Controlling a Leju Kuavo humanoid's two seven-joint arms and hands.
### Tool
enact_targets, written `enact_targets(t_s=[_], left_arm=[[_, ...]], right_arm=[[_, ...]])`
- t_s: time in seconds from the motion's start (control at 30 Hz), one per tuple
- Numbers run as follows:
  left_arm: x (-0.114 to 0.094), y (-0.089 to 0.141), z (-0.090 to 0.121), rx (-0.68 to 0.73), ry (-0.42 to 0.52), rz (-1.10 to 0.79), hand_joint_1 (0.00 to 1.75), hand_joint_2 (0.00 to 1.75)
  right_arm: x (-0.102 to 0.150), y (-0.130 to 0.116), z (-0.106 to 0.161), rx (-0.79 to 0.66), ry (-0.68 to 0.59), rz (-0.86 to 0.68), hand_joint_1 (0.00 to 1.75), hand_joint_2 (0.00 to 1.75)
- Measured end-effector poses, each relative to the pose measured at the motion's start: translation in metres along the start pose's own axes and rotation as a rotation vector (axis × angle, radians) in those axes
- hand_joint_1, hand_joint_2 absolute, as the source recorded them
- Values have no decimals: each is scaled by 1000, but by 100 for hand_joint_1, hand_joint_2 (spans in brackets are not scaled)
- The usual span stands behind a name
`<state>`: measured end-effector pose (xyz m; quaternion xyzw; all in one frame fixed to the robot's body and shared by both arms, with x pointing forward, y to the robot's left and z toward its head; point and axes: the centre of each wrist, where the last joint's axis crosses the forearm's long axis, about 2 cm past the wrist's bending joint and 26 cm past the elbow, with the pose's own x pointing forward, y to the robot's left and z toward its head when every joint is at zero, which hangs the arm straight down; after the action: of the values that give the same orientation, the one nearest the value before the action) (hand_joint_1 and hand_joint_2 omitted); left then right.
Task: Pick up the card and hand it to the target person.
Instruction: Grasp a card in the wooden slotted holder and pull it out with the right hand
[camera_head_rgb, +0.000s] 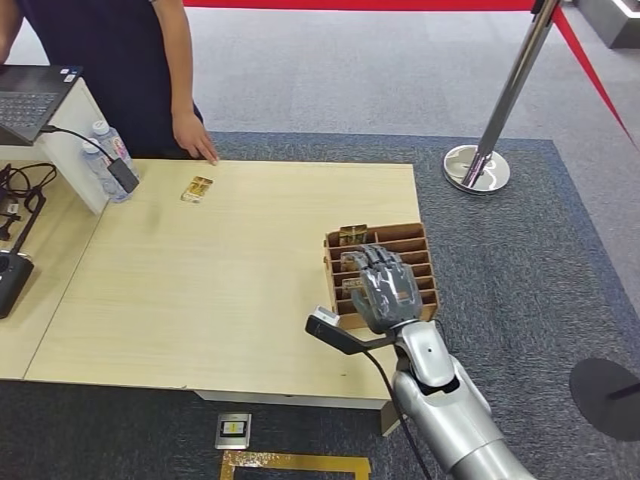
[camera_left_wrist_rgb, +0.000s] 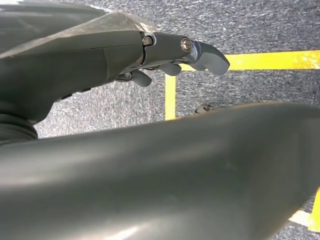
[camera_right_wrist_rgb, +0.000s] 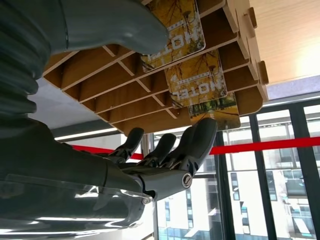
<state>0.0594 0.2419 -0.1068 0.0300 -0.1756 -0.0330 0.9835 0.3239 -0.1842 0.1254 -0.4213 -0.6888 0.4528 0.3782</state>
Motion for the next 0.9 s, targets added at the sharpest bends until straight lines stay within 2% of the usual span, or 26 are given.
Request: enact_targets(t_s=[0.1, 0.3, 0.7, 0.9], left_arm=[[0, 0, 0, -3, 0, -2, 0, 0], [0, 0, 0, -5, 0, 0, 0, 0], [0, 1, 0, -2, 1, 1, 0, 0], [0, 1, 0, -1, 2, 2, 0, 0]], right_arm=[[-1, 1, 0, 4, 1, 0, 82, 175], [-2, 3, 0, 14, 6, -2, 63, 175], [-3, 9, -1, 34, 14, -10, 67, 175], [-2, 10, -2, 38, 15, -12, 77, 175]])
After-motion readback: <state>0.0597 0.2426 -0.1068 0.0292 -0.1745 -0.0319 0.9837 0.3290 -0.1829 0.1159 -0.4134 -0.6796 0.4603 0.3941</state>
